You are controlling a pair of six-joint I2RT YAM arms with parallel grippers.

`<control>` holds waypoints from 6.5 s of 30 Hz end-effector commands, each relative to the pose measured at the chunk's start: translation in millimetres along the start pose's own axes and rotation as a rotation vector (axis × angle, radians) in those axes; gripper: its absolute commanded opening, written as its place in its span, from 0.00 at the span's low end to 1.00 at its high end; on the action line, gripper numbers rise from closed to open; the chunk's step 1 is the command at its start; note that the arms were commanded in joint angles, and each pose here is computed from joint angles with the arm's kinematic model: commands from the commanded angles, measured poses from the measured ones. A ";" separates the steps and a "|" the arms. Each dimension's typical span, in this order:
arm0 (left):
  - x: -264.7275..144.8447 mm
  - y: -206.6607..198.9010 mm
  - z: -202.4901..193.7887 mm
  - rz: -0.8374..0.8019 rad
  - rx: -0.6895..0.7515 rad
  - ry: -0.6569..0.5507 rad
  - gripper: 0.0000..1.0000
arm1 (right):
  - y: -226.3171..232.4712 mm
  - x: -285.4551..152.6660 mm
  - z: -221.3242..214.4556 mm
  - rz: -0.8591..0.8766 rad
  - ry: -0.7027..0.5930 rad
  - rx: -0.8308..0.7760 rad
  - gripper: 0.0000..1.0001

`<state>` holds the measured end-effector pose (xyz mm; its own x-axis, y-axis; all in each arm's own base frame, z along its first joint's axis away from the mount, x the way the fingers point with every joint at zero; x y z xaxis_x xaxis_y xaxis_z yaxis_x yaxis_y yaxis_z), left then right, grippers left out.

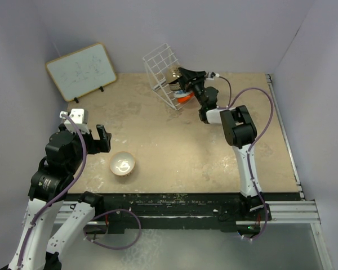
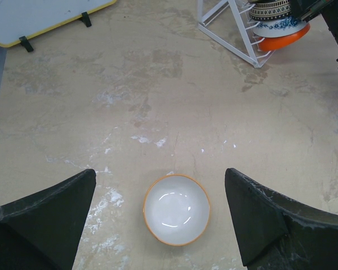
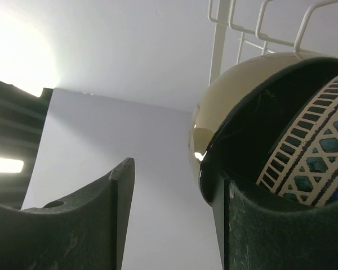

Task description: Load the bowls into the dish rack

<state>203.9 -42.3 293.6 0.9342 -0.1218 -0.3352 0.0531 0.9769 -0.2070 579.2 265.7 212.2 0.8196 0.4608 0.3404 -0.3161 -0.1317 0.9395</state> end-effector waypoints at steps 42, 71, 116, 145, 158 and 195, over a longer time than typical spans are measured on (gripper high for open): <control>-0.7 -0.2 9.2 -0.001 -0.032 -0.062 0.99 | 10.9 -10.5 11.9 -0.443 -0.039 -0.160 0.62; -1.9 2.0 9.6 0.012 -0.036 -0.065 0.99 | 39.3 -60.8 5.6 -0.455 0.009 -0.294 0.62; -152.2 44.4 119.2 0.188 -0.149 -0.535 0.99 | 8.3 -250.1 -425.9 -0.174 1.455 -1.455 0.64; -141.3 47.6 109.4 0.209 -0.144 -0.507 0.99 | -40.1 -254.6 -426.7 -0.207 1.496 -1.548 0.22; -140.2 47.5 109.1 0.209 -0.143 -0.508 0.99 | -32.6 -244.7 -419.3 -0.241 1.431 -1.584 0.02; -130.2 43.1 115.9 0.200 -0.110 -0.497 0.99 | 266.6 -3.5 -67.1 0.657 0.075 -0.247 0.00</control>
<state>116.2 38.0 427.1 0.9792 0.1886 0.0743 -0.1585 0.9410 -0.2991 462.7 343.7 399.0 0.4301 0.6712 0.6038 -0.7661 -0.0825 0.6374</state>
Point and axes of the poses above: each gripper's point midway between its finger pads, its own x axis out along the fingers, its own y axis along the line the jaws close on, z = x × y, the point moved 1 cm from there along -x, back along the fingers, and after that the axes turned 5 degrees about -x, right-handed, at the moved point
